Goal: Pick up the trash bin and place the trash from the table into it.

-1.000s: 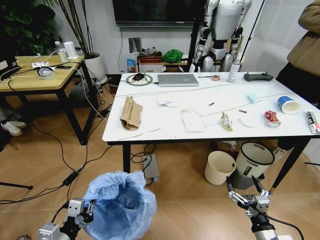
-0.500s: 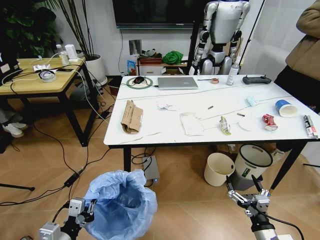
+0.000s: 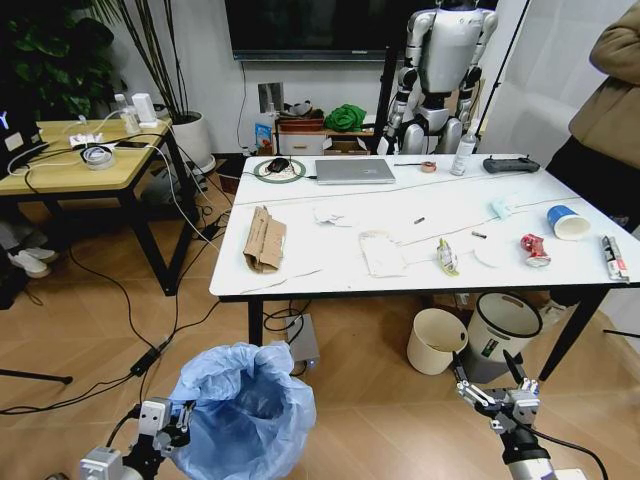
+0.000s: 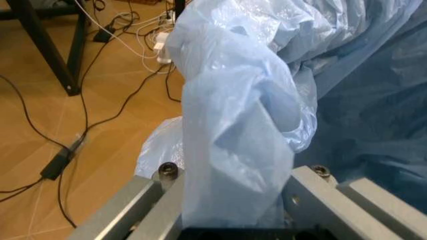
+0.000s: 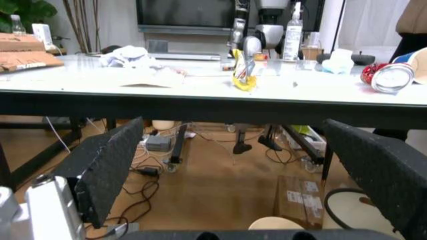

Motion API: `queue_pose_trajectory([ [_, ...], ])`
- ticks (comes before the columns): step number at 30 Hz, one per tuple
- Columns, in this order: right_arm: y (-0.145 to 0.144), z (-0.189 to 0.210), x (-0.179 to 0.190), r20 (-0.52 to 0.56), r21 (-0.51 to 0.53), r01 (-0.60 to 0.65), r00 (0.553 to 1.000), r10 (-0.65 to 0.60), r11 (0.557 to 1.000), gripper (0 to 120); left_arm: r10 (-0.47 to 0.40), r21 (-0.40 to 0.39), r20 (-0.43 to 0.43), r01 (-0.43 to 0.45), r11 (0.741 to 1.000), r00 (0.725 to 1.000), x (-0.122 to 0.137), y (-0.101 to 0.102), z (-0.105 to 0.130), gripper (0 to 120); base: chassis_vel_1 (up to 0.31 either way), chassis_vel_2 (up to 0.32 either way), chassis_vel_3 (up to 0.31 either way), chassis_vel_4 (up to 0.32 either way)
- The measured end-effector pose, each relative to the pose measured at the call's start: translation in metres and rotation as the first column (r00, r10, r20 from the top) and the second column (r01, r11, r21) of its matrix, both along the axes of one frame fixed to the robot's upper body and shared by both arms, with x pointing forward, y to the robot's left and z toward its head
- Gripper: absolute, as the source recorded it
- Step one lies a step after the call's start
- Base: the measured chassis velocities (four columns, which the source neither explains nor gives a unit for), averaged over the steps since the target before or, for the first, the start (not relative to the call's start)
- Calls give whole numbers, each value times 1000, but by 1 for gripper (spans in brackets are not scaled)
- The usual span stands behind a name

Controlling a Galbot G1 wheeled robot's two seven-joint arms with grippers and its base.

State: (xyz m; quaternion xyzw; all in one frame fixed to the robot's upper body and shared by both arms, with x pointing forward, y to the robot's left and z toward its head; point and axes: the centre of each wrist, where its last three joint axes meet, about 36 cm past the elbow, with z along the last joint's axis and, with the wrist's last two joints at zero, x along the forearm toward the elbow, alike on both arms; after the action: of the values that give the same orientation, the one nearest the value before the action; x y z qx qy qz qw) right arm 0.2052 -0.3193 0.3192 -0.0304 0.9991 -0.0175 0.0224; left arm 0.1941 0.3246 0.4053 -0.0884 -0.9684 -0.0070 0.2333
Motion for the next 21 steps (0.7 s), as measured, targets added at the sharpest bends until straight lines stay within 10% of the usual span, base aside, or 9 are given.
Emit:
queue_pose_trajectory([
  [21,0,4,-1,-1,-6,-16,1000,16,1000,100,22,-11,23,-22,1000,999,0,-7,3,0,0,0,0,0],
])
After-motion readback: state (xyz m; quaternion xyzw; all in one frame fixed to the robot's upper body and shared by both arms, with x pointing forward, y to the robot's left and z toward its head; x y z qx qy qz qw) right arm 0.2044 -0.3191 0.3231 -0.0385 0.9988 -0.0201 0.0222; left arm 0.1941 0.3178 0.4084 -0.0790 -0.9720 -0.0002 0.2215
